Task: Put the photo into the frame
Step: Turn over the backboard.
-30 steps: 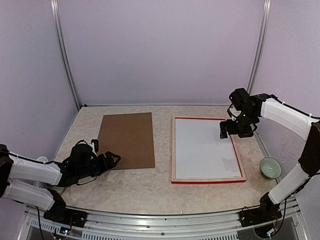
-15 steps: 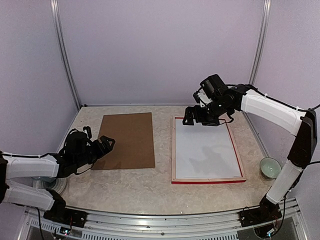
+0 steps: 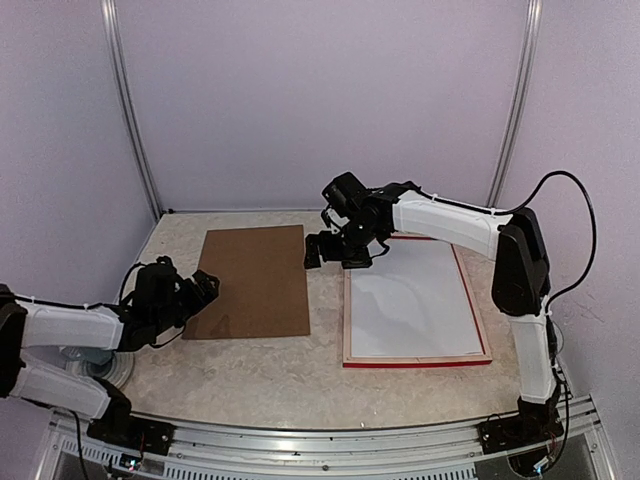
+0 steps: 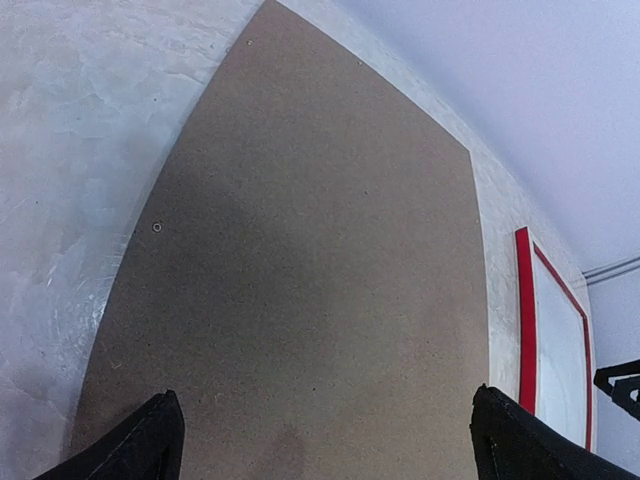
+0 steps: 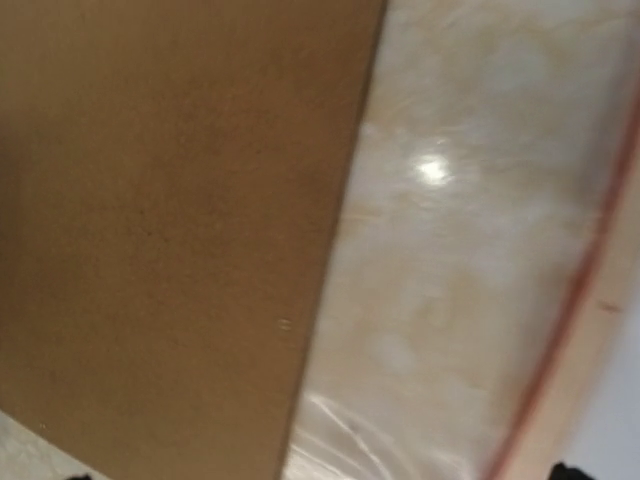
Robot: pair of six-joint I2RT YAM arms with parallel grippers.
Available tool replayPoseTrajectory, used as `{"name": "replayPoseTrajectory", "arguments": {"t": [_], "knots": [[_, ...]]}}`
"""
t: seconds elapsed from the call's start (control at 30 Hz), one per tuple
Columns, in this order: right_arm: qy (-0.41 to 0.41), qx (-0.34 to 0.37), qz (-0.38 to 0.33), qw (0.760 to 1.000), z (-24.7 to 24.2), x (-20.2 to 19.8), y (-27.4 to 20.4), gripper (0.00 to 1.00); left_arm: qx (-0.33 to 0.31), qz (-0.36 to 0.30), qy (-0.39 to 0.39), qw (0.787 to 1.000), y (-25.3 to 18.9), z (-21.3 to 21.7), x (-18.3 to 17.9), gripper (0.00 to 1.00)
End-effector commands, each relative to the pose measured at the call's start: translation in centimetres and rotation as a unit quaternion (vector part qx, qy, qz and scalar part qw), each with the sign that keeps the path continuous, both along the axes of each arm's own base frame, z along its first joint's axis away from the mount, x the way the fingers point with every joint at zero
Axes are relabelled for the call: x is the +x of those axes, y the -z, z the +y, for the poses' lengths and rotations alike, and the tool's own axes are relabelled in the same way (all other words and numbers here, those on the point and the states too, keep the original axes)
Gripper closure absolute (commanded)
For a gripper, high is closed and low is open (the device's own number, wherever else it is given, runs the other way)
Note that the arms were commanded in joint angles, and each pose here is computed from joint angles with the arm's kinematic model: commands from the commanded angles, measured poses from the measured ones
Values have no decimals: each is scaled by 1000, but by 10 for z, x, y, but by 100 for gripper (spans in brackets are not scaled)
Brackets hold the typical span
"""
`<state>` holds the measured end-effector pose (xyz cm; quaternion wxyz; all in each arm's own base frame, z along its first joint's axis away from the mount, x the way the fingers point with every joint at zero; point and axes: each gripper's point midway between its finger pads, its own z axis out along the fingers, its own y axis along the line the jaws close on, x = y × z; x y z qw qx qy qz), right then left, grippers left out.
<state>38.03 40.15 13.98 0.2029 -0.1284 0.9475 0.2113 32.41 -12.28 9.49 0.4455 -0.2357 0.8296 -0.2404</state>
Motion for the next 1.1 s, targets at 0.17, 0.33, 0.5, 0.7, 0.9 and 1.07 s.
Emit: {"name": "replayPoseTrajectory", "arguments": {"t": [0.17,0.33,0.5,0.7,0.9,1.07], "knots": [[14,11,48,999,36,-3,31,1,6,5,-39,999,11,16,16,1],[24,15,58,998,47,-1,46,1,5,23,-40,999,27,18,16,1],[23,21,69,997,57,-1,59,1,5,31,-39,999,35,18,16,1],[26,22,78,996,61,0,76,1,3,37,-35,999,42,16,14,2],[27,25,83,996,66,1,89,1,-5,41,-26,999,47,13,11,2],[25,35,88,995,72,2,95,1,-18,42,-12,999,50,7,10,2]]}}
